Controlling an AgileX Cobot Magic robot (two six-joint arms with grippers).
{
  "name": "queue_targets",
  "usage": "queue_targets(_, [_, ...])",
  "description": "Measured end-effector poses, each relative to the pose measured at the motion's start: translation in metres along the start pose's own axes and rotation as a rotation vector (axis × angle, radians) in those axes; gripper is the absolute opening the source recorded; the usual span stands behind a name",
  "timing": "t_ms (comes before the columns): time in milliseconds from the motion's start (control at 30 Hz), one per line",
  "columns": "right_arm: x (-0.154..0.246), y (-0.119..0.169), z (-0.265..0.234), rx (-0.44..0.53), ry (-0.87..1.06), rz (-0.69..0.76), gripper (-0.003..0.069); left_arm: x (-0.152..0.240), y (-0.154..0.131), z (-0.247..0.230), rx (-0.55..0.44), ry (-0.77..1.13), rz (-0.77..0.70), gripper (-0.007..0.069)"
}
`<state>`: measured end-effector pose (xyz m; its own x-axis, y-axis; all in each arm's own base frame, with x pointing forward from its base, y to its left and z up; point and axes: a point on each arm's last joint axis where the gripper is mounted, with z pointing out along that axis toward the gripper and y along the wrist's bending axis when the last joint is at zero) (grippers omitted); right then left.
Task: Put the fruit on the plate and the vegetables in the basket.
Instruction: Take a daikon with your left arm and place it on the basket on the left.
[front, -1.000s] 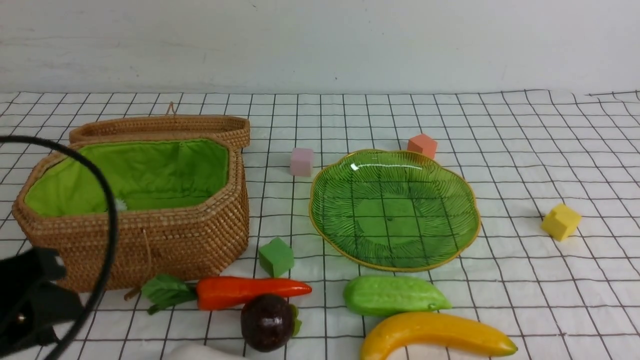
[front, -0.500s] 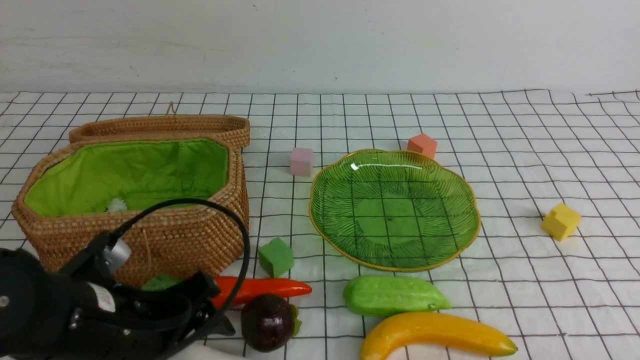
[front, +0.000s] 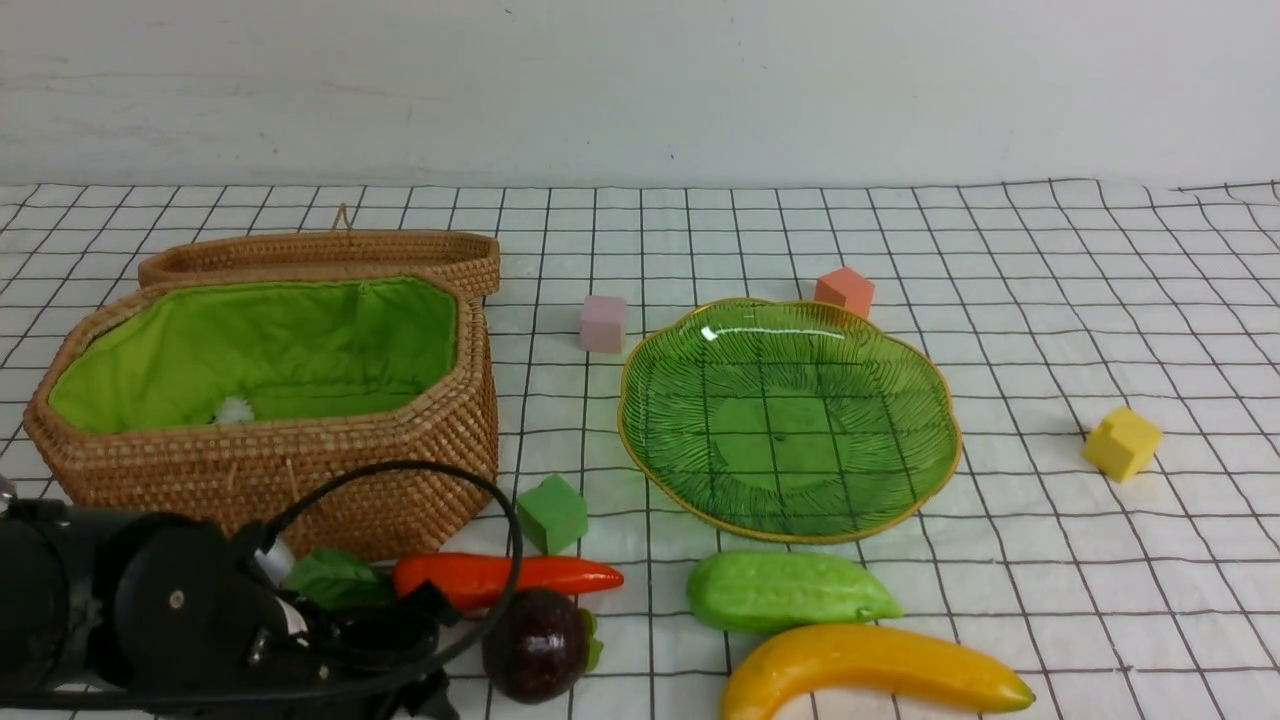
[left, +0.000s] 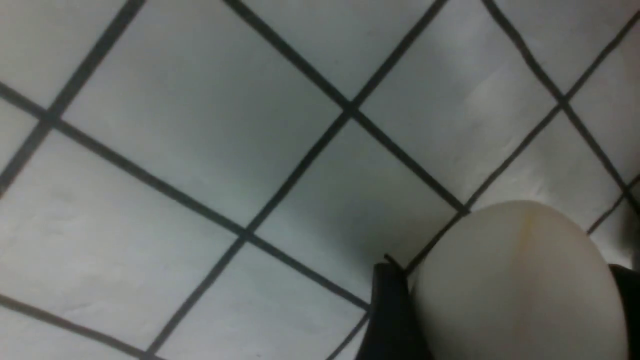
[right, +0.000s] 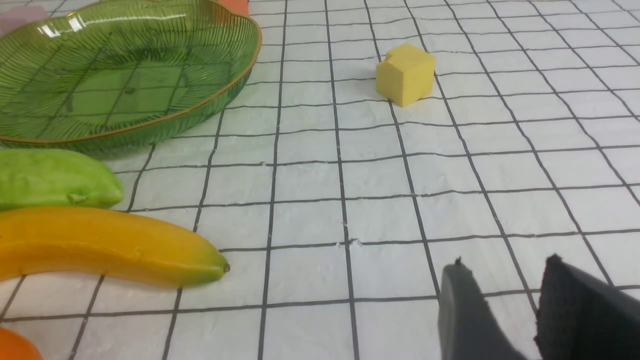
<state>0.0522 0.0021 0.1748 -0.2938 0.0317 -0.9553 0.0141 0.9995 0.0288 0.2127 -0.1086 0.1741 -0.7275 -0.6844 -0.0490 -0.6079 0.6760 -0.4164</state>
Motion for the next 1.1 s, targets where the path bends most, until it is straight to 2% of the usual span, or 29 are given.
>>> queue_targets(167, [0.0, 0.0, 0.0, 0.0, 0.0, 0.0, 0.0244, 0.002, -0.002, -0.034, 0.079, -0.037, 0.037, 0.0465])
queue_targets(300, [0.0, 0.0, 0.0, 0.0, 0.0, 0.0, 0.0244, -0.007, -0.001, -0.073, 0.178, -0.096, -0.062, 0.0465])
queue_targets(367, [0.0, 0.0, 0.0, 0.0, 0.0, 0.0, 0.0244, -0.028, -0.001, -0.107, 0.282, -0.204, -0.16, 0.0465])
queue_targets(467, [0.0, 0.0, 0.0, 0.0, 0.0, 0.0, 0.0244, -0.058, -0.002, -0.139, 0.355, -0.344, -0.236, 0.0465])
queue_targets(667, [0.0, 0.0, 0.0, 0.0, 0.0, 0.0, 0.0244, -0.119, 0.002, -0.151, 0.344, -0.499, -0.357, 0.0465])
queue_targets(900, [0.0, 0.0, 0.0, 0.0, 0.0, 0.0, 0.0244, -0.17, -0.019, -0.122, 0.284, -0.445, -0.389, 0.0467])
queue_targets(1000, [0.0, 0.0, 0.0, 0.0, 0.0, 0.0, 0.0244, -0.18, -0.027, -0.118, 0.272, -0.425, -0.357, 0.0501])
queue_targets(1100, [0.0, 0.0, 0.0, 0.0, 0.0, 0.0, 0.0244, -0.186, -0.035, -0.123, 0.27, -0.43, -0.29, 0.0615])
